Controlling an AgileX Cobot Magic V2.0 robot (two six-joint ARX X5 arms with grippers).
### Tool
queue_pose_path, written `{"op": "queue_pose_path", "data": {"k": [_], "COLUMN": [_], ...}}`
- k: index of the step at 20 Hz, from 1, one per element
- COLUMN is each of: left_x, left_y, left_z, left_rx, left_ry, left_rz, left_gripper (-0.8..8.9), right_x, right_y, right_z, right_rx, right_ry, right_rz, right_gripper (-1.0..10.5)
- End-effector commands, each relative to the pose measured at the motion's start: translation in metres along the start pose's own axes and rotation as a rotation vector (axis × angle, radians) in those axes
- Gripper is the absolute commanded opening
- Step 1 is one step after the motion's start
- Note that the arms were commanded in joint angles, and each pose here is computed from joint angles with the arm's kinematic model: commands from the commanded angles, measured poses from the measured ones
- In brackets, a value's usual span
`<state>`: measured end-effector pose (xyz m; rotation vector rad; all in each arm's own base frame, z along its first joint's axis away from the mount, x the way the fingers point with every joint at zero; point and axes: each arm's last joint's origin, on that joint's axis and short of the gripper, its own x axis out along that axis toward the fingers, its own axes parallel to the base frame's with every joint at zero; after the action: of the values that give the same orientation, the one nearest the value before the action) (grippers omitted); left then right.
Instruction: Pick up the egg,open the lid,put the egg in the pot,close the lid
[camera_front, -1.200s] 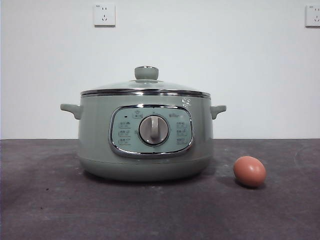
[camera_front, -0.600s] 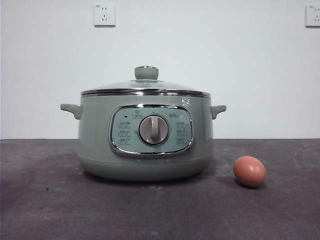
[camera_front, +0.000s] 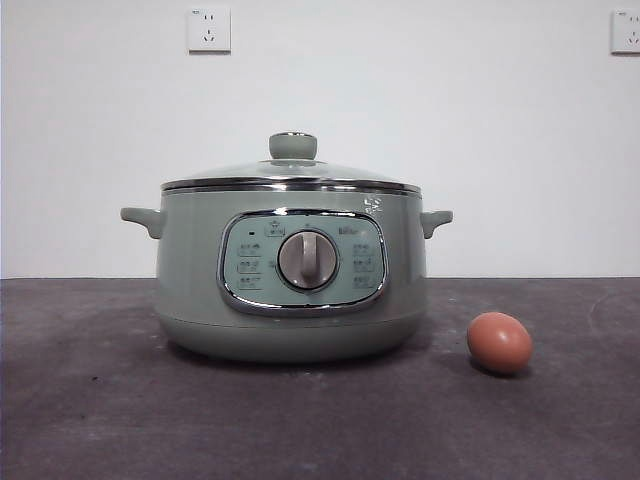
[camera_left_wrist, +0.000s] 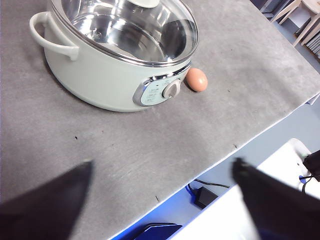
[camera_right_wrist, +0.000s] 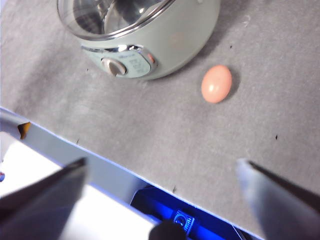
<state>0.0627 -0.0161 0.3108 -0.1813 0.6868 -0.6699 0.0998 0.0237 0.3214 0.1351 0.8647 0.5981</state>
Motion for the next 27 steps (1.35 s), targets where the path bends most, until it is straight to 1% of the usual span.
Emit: {"op": "queue_pose_path", "data": {"k": [1, 4, 7, 9, 13, 18, 19, 21, 22, 26, 27], "left_x": [-0.001, -0.001, -0.001, -0.001, -0.001, -0.001, -0.001, -0.001, -0.001, -0.001, -0.001], "left_y": [0.0, 0.0, 0.0, 0.0, 0.0, 0.0, 0.0, 0.0, 0.0, 0.0, 0.0], "left_z": [0.0, 0.001, 0.001, 0.0, 0.0, 0.0, 0.0, 0.001, 0.001, 0.001, 0.0], "left_rx": [0.011, 0.012, 0.012, 0.012, 0.012, 0.012, 0.011, 0.012, 0.012, 0.012, 0.011], "left_ry": [-0.003, -0.004, -0.004, -0.004, -0.004, -0.004, -0.003, -0.004, -0.004, -0.004, -0.003], "left_rz": [0.001, 0.001, 0.001, 0.001, 0.001, 0.001, 0.001, 0.001, 0.001, 0.001, 0.001], "left_gripper": [5.64, 5.64, 5.63, 5.63, 5.63, 5.63, 5.63, 5.63, 5.63, 5.63, 5.63], "right_x": [0.004, 0.016, 0.039, 0.059, 0.11, 0.162, 0.171, 0.187, 0.193, 0.216, 0.221], "right_y": [-0.002, -0.01, -0.019, -0.024, -0.026, -0.027, -0.027, -0.027, -0.028, -0.033, -0.035], "right_z": [0.006, 0.017, 0.03, 0.038, 0.048, 0.055, 0.054, 0.054, 0.054, 0.05, 0.048], "right_rx": [0.012, 0.023, 0.03, 0.022, -0.031, -0.055, -0.059, -0.075, -0.082, -0.068, -0.068], "right_ry": [-0.008, 0.009, 0.066, 0.125, 0.251, 0.294, 0.303, 0.316, 0.319, 0.345, 0.361], "right_rz": [-0.003, -0.001, 0.016, -0.009, -0.063, -0.172, -0.184, -0.203, -0.219, -0.223, -0.241], "right_gripper": [6.9, 6.9, 6.9, 6.9, 6.9, 6.9, 6.9, 6.1, 6.0, 6.0, 6.0]}}
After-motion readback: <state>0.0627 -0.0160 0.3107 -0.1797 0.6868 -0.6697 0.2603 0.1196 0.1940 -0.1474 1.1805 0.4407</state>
